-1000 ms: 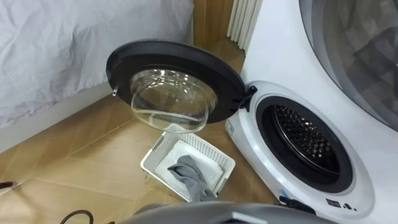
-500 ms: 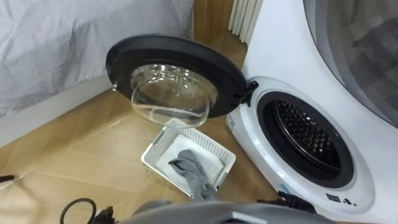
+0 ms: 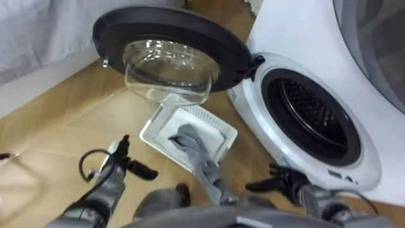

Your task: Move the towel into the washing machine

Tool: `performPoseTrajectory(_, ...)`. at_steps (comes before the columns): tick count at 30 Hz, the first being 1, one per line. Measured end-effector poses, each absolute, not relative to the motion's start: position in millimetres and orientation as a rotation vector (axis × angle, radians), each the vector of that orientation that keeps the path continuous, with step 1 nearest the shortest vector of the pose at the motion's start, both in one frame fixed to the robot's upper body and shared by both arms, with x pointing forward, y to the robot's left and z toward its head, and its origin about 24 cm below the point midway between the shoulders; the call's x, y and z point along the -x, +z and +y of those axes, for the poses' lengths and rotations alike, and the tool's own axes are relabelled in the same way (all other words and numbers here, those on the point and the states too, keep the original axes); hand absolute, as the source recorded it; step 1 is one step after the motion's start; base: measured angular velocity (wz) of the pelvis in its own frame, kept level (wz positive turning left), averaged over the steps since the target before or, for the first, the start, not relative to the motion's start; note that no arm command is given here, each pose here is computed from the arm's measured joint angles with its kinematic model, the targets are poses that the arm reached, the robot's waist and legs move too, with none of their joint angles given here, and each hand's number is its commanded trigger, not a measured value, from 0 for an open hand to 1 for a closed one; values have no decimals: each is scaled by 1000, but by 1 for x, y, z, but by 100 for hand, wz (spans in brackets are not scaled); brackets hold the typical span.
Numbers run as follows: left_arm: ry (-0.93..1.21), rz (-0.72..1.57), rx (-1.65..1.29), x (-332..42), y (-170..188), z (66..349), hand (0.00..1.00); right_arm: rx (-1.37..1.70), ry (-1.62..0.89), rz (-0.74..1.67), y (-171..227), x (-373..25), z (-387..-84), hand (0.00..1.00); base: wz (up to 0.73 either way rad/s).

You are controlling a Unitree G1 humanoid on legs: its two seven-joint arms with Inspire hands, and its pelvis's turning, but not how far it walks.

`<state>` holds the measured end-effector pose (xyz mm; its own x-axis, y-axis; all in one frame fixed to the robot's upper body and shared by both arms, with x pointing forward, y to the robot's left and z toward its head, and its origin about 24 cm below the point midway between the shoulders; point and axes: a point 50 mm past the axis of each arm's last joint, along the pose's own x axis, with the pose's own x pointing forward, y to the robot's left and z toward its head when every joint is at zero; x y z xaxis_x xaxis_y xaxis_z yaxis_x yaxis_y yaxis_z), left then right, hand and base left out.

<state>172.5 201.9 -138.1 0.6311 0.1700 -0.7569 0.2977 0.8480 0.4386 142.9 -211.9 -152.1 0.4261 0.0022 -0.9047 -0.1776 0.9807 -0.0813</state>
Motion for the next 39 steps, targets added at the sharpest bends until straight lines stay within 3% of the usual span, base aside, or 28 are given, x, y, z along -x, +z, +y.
performPoseTrajectory(2,-110,868,-585,-187,-134,194,0,219,138,1058,-144,-167,-207,0,6)
performPoseTrajectory(20,-315,448,-1092,-284,-70,175,0,257,205,791,-106,-242,-177,0,2)
performPoseTrajectory(39,-437,78,-1412,-317,-33,141,0,104,303,529,-69,-279,-148,0,-5)
